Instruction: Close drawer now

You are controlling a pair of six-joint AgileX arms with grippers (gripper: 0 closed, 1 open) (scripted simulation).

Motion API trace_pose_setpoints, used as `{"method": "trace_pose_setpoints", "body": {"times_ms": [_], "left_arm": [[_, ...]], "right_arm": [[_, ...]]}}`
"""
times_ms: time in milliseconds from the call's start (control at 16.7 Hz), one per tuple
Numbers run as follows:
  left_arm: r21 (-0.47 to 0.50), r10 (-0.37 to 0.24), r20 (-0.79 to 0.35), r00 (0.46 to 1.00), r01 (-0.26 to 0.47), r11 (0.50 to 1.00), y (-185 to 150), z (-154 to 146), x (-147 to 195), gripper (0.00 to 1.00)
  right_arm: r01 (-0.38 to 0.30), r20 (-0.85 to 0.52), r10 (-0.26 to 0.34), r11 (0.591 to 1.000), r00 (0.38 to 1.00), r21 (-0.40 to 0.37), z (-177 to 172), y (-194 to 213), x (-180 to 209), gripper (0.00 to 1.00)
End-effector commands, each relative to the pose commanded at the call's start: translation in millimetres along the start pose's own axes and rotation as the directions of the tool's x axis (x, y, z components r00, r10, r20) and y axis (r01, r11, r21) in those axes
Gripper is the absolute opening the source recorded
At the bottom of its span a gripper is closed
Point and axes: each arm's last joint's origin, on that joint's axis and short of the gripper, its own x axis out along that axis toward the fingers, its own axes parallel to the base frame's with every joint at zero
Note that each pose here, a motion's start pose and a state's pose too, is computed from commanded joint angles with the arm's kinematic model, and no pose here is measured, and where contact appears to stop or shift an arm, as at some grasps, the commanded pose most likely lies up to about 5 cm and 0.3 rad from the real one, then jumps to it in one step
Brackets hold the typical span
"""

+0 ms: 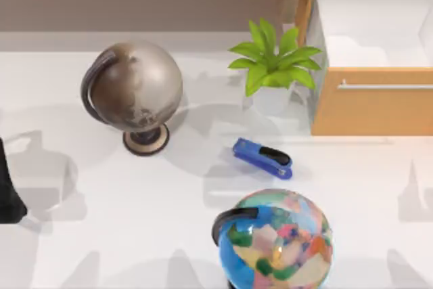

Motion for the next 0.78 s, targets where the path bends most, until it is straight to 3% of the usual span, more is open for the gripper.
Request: {"method": "trace_pose_setpoints", "body": {"times_ms": [180, 420, 780], "left_arm": [[0.0, 0.0, 0.0, 1.0, 0.0, 1.0, 0.0, 0.0, 0.0, 1.0], [0.0, 0.0, 0.0, 1.0, 0.0, 1.0, 0.0, 0.0, 0.0, 1.0], [0.0, 0.0, 0.0, 1.0, 0.0, 1.0, 0.0, 0.0, 0.0, 1.0]], "right_arm": [[0.001, 0.011, -0.001, 1.0, 1.0, -0.001, 4.3, -1.0, 0.1, 1.0], [0.004, 0.06, -0.003, 1.0, 0.998, -0.011, 36.4, -10.6, 5.5, 1.0], [-0.002, -0.005, 0.002, 1.0, 1.0, 0.002, 74.8, -47.9, 47.5, 1.0]]}}
